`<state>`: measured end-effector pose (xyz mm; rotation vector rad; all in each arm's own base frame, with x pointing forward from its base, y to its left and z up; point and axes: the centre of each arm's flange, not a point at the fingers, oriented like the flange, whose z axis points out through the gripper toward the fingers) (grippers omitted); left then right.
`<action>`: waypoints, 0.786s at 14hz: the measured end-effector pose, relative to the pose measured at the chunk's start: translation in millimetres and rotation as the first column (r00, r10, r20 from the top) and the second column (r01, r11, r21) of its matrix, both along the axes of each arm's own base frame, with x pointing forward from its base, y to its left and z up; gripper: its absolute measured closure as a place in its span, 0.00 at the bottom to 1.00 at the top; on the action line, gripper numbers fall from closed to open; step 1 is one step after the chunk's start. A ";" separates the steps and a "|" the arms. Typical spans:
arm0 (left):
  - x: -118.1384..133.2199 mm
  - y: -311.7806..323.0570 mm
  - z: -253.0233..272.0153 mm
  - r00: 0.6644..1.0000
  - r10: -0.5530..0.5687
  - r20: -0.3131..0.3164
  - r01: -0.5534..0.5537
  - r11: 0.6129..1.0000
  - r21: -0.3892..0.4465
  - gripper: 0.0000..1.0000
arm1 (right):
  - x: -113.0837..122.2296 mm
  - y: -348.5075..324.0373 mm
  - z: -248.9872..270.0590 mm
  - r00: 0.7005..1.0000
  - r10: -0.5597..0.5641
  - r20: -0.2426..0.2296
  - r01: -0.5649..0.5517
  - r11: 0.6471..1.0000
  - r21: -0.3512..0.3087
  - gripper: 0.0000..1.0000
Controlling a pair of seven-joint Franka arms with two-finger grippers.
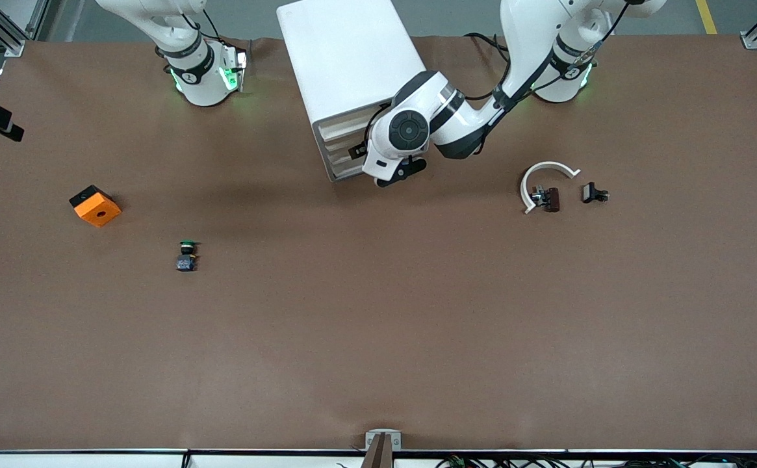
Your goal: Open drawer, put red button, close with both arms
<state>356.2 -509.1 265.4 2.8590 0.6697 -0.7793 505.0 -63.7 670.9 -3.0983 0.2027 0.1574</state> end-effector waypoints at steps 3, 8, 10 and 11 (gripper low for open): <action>6.1 2.6 9.0 1.000 0.019 0.015 -0.018 1.000 -0.001 0.00 | -8.8 -6.8 -4.3 1.000 -0.014 -0.005 0.014 1.000 0.003 0.00; 24.2 17.1 31.4 1.000 0.022 0.011 -0.022 1.000 0.021 0.00 | -19.3 -2.7 -0.2 1.000 0.015 0.014 -0.015 1.000 0.000 0.00; 32.0 22.9 42.3 1.000 0.026 0.011 -0.026 0.999 0.025 0.00 | -26.3 -9.4 5.1 0.999 0.025 0.026 -0.025 1.000 -0.001 0.00; 38.7 28.2 47.6 0.999 0.030 0.022 -0.031 0.999 0.028 0.00 | -28.1 -12.9 4.5 0.999 0.026 0.028 -0.026 1.000 -0.001 0.00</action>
